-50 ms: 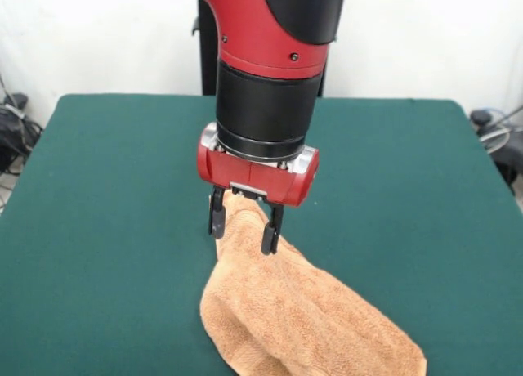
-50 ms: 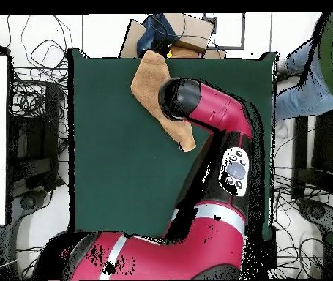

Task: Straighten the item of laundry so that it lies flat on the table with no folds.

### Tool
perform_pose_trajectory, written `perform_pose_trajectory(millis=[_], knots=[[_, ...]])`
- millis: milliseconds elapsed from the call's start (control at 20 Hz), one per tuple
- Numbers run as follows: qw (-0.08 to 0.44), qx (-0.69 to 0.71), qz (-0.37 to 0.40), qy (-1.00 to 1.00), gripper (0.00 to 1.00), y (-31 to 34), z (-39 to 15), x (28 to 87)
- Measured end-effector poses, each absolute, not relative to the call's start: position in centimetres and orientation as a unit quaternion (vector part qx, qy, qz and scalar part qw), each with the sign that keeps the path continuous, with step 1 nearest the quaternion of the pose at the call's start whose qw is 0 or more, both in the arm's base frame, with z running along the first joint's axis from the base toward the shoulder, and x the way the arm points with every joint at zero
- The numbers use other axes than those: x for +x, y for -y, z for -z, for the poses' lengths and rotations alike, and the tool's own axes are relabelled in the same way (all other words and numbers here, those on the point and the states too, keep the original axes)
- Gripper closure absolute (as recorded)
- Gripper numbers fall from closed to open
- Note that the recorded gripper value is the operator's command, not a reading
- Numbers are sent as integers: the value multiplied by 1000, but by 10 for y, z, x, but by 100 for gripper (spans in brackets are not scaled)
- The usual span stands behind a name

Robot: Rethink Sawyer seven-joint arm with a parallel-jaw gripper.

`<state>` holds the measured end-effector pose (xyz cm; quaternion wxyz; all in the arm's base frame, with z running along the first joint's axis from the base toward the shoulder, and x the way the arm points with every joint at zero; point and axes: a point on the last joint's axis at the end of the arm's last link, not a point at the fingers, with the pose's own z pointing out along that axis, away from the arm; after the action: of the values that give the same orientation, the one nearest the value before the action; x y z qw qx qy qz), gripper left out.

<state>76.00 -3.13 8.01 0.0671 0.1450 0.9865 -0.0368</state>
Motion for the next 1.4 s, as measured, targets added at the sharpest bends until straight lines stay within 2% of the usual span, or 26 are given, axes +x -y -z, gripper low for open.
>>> perform_pose_trajectory(millis=[1400], knots=[[67,138,25,-988,0,16,-77,763]])
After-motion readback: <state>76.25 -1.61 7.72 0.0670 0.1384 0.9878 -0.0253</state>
